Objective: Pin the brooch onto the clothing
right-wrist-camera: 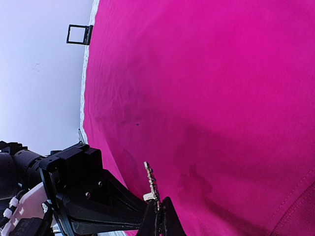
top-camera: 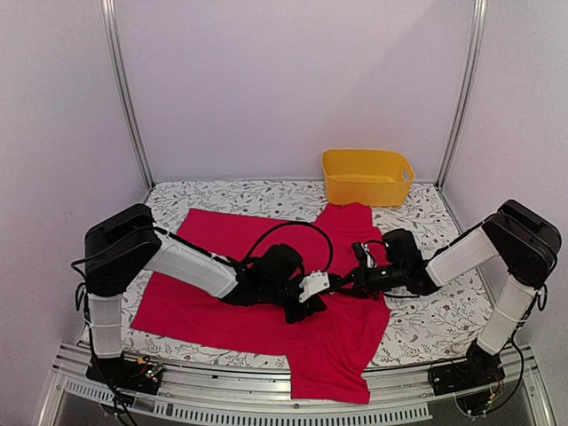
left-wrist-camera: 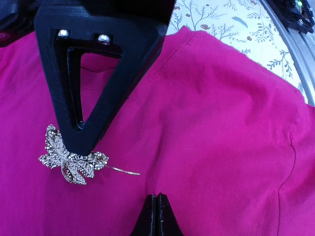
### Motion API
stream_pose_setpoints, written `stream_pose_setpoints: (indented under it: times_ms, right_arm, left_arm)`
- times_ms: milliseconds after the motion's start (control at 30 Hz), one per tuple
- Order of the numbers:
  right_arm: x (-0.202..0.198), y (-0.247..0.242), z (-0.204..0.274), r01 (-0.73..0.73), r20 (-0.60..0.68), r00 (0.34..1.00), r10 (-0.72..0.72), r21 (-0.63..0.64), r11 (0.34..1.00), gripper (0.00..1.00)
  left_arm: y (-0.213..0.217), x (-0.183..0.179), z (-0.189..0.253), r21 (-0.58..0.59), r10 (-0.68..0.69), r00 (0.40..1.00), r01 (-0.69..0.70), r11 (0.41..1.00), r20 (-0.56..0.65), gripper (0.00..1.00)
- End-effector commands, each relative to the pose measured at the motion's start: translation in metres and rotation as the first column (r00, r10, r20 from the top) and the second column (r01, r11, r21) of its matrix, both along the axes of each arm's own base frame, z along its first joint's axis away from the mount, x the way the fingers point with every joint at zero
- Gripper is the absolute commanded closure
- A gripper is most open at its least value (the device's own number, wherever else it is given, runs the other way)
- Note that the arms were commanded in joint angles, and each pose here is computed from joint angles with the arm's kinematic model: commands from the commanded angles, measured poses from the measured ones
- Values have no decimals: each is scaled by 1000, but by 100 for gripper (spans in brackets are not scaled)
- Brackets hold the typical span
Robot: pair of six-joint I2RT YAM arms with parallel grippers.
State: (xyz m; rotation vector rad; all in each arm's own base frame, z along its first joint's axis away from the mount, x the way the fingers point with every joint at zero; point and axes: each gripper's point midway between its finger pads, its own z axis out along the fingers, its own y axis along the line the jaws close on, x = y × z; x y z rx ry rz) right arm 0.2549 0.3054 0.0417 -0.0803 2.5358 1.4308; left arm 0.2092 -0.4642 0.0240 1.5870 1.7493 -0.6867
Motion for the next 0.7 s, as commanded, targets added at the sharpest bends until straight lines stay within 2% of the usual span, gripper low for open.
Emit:
stream_pose_setpoints:
  times_ms: [0, 567, 667]
  right_arm:
    - [-5, 8, -7, -10, -28, 1000, 11, 25, 1000, 100]
    - [-5, 9, -2, -17, -39, 999, 17, -4, 1000, 100]
    - [1, 6, -1, -18, -10, 1000, 17, -60, 998, 100]
  left_arm:
    - [-3, 4, 17, -51, 2, 1000, -2, 999, 14, 100]
    - [0, 8, 12, -25, 7, 999, -6, 1000, 45, 100]
    - [1, 7, 11, -17, 1, 999, 0, 1000, 40, 84]
